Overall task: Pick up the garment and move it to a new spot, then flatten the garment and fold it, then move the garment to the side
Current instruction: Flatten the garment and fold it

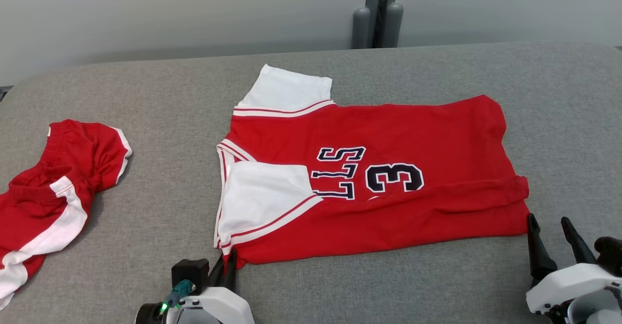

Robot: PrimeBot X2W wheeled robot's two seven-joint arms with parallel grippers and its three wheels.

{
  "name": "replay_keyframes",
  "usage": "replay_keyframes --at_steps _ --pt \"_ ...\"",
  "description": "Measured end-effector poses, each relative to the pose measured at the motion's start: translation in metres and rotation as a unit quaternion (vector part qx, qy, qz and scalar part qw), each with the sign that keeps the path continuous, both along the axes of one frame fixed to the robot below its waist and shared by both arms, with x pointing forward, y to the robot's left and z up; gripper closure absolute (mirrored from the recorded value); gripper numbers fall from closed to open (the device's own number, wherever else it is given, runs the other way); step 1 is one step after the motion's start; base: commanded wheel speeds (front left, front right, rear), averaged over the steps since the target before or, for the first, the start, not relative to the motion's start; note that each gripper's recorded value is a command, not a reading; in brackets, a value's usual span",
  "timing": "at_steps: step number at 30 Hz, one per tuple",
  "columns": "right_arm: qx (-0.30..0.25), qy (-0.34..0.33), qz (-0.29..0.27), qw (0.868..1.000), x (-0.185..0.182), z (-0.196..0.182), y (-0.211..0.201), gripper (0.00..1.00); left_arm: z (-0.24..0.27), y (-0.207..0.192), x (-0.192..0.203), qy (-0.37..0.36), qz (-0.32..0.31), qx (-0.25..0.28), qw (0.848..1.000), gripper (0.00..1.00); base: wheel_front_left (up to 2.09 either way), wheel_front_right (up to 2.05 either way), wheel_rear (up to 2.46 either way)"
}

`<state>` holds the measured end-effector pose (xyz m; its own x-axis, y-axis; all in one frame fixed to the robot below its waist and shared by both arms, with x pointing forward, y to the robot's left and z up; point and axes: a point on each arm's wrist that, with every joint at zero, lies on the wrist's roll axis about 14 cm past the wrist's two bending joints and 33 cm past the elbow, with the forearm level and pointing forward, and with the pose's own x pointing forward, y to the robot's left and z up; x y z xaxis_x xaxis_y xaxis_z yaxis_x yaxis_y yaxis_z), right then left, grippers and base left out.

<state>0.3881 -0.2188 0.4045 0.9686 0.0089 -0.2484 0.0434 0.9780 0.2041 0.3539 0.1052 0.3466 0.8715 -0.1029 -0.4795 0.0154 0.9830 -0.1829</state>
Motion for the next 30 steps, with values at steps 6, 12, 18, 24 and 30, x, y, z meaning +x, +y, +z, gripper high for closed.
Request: replay_keyframes --at_steps 6,12,18,24,30 --pt "0.031 0.027 -0.004 0.999 0.003 -0.016 0.006 0.0 0.0 0.002 0.002 -0.001 0.005 -0.005 1.0 1.0 0.0 0.0 0.0" --pt "0.054 0.054 0.0 0.997 0.006 -0.03 0.013 0.0 0.001 0.004 0.003 -0.004 0.011 -0.008 1.0 1.0 0.0 0.0 0.0" --pt "0.08 0.07 0.002 0.994 0.008 -0.037 0.022 0.12 0.002 0.005 0.003 -0.006 0.012 -0.006 1.0 1.0 0.0 0.0 0.0" --pt "0.094 0.075 0.01 0.993 0.008 -0.038 0.027 1.0 0.003 0.005 0.004 -0.008 0.011 -0.004 1.0 1.0 0.0 0.0 0.0" --pt "0.108 0.072 -0.001 0.992 0.005 -0.034 0.021 1.0 0.006 0.008 0.005 -0.014 0.009 0.002 1.0 1.0 0.0 0.0 0.0"
